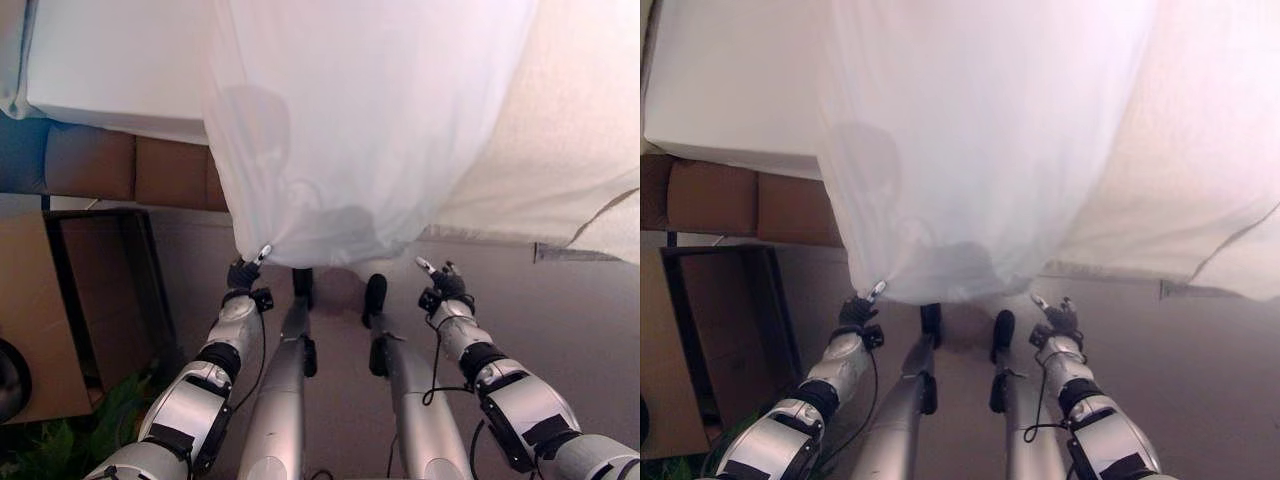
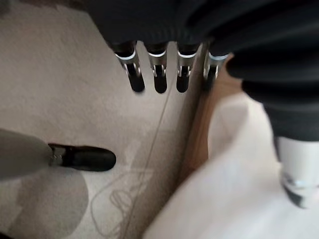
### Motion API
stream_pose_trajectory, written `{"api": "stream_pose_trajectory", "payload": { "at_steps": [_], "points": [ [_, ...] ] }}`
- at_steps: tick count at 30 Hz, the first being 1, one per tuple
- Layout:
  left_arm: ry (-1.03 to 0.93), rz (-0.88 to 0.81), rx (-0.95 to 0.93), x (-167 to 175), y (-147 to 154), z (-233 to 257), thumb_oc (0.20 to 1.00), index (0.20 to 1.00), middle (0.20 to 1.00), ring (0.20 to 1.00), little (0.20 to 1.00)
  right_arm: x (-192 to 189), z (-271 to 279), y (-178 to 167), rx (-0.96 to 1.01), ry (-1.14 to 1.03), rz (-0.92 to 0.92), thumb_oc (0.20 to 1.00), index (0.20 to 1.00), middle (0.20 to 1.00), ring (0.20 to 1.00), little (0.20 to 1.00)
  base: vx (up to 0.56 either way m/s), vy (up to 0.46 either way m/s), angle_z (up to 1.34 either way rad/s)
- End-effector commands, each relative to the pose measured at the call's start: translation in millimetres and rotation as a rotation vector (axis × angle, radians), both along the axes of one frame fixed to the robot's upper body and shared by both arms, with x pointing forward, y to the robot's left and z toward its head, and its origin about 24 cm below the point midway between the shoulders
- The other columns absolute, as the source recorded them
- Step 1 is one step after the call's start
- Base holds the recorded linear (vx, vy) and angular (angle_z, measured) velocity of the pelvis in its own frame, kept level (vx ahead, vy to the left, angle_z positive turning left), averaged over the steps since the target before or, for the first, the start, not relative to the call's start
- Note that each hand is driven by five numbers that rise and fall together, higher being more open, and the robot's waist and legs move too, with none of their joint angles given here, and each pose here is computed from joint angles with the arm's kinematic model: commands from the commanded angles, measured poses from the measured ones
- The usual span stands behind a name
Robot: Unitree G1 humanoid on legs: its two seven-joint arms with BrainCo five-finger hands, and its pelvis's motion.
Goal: Make the bed
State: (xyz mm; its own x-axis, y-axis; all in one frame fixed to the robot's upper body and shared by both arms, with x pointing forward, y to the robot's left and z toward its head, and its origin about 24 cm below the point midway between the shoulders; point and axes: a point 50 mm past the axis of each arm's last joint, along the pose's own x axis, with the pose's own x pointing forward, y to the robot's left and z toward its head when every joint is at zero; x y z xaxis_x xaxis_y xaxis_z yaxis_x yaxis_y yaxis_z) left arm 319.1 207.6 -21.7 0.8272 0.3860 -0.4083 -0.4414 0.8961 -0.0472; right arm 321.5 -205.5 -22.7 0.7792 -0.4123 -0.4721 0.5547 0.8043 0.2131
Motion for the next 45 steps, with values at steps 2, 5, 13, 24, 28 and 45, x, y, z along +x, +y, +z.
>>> {"api": "stream_pose_trajectory", "payload": {
  "at_steps": [2,5,13,24,28,45],
  "points": [
    [0.070,0.091,0.002,-20,20,-18,1.000,1.000,1.000,1.000,1.000,-23,-21,-17,0.045,0.042,-0.077,1.000,1.000,1.000,1.000,1.000,0.01,-0.010,-0.03],
    [0.108,0.099,-0.013,-31,23,-29,1.000,1.000,1.000,1.000,1.000,-40,-34,-29,0.057,0.094,-0.118,1.000,1.000,1.000,1.000,1.000,0.03,-0.047,0.00],
    [0.228,0.177,-0.071,-79,38,-64,1.000,1.000,1.000,1.000,1.000,-84,-58,-53,0.005,0.183,-0.135,1.000,1.000,1.000,1.000,1.000,0.08,-0.084,0.02],
    [-0.093,-0.085,-0.144,-63,24,-23,1.000,1.000,1.000,1.000,1.000,-49,17,-58,-0.335,-0.138,0.282,1.000,1.000,1.000,1.000,1.000,0.06,-0.122,0.14],
    [-0.166,-0.188,-0.088,-42,19,1,1.000,1.000,1.000,1.000,1.000,-20,54,-48,-0.445,-0.239,0.392,1.000,1.000,1.000,1.000,1.000,0.17,0.045,0.03],
    [-0.692,-0.418,-0.058,61,-18,189,1.000,1.000,1.000,1.000,1.000,63,238,70,-0.428,-0.832,0.626,1.000,1.000,1.000,1.000,1.000,0.09,0.164,-0.41]
  ]
}}
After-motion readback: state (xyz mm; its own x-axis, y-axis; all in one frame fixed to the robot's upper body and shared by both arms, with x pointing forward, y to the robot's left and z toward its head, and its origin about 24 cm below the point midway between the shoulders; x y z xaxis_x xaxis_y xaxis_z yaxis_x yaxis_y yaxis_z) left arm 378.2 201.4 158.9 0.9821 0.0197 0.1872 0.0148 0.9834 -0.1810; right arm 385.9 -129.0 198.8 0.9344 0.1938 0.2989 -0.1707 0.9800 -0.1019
